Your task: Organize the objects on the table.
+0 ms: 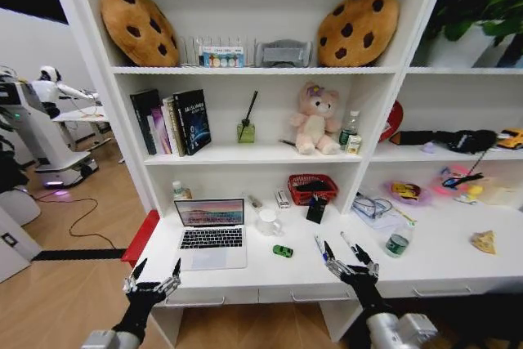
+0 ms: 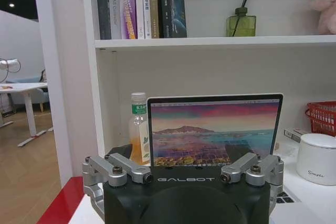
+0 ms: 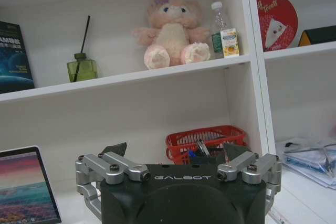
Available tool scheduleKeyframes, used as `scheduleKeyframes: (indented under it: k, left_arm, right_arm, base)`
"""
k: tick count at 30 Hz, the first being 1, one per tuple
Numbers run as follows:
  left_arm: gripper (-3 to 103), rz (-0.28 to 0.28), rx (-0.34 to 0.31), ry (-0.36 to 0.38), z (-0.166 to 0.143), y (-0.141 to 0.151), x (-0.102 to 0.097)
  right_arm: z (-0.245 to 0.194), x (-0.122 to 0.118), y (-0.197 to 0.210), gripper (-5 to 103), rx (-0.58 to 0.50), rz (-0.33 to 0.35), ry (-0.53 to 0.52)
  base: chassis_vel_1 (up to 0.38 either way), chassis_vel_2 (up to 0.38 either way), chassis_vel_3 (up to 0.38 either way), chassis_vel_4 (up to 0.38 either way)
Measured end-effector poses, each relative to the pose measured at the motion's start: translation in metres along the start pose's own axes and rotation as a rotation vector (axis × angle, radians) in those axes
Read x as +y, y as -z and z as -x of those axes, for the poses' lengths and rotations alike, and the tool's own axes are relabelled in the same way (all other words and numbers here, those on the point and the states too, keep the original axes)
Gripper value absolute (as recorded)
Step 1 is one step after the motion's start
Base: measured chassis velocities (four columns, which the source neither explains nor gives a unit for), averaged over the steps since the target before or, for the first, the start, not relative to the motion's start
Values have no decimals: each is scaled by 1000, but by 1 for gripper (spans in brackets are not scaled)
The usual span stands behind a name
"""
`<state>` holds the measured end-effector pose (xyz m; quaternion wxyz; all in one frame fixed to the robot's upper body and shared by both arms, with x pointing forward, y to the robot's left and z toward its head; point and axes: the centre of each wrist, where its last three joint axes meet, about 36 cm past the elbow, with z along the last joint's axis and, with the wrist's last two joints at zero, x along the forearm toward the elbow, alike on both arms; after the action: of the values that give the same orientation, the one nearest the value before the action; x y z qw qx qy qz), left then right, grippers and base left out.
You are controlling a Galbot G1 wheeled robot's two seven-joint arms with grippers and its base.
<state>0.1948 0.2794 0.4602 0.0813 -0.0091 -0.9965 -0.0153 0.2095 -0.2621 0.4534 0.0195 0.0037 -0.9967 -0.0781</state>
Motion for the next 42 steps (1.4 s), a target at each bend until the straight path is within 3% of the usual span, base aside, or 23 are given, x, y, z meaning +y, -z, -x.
scheduleKeyframes:
  k: [5, 8, 9, 10, 12, 13, 15, 17, 19, 20, 22, 24, 26, 29, 33, 38, 41, 42]
  left_arm:
    - [97, 80, -21, -39, 13, 7, 20]
    - [81, 249, -49, -115, 45, 14, 54]
    - [81, 249, -49, -115, 45, 14, 54]
    - [81, 309, -63, -138, 58, 16, 65]
    - [70, 446, -91, -182, 88, 24, 91]
    - [70, 446, -91, -182, 88, 24, 91]
    - [59, 619, -116, -225, 124, 43, 122]
    - [54, 650, -120, -237, 130, 47, 127]
    - [43, 777, -140, -283, 154, 65, 147]
    - [43, 777, -140, -283, 154, 65, 147]
    - [32, 924, -160, -371, 181, 91, 168]
    - [26, 1012, -156, -510, 206, 114, 183]
    - [21, 1033, -149, -554, 215, 123, 186]
    - [5, 1130, -93, -658, 252, 156, 197]
    - [0, 1188, -68, -699, 275, 174, 191]
    - [0, 1238, -78, -767, 310, 185, 164]
    - [0, 1323, -111, -806, 344, 203, 132]
    - [0, 1323, -111, -806, 344, 203, 132]
  right_arm:
    - [-1, -2, -3, 100, -36, -22, 39]
    - [-3, -9, -11, 100, -87, -78, 56]
    - [-3, -9, -11, 100, -87, -78, 56]
    - [-3, -10, -12, 100, -95, -95, 56]
    - [-4, -10, -12, 100, -103, -114, 55]
    - [-4, -10, -12, 100, -103, -114, 55]
    - [-4, -9, -13, 100, -107, -126, 51]
    - [-5, -9, -13, 100, -107, -127, 50]
    - [-6, -9, -17, 100, -102, -132, 41]
    - [-6, -9, -17, 100, -102, -132, 41]
    - [-10, -9, -22, 100, -91, -136, 34]
    - [-13, -9, -26, 100, -85, -140, 35]
    - [-13, -8, -27, 100, -83, -139, 35]
    - [-13, -7, -29, 100, -81, -136, 35]
    - [-13, -8, -28, 100, -82, -139, 32]
    - [-15, -12, -31, 100, -75, -143, 21]
    - [-18, -13, -34, 100, -74, -140, 6]
    - [-18, -13, -34, 100, -74, -140, 6]
  base:
    - [72, -59, -60, 50]
    - [30, -47, -20, 32]
    - [0, 0, 0, 0]
    - [0, 0, 0, 0]
    - [0, 0, 0, 0]
    - [0, 0, 0, 0]
    - [-27, 8, 7, -13]
    - [0, 0, 0, 0]
    - [0, 0, 0, 0]
    - [0, 0, 0, 0]
    - [0, 0, 0, 0]
    - [0, 0, 0, 0]
    - [0, 0, 0, 0]
    - [0, 0, 0, 0]
    - [0, 0, 0, 0]
    - [0, 0, 0, 0]
    - [0, 0, 0, 0]
    - [0, 0, 0, 0]
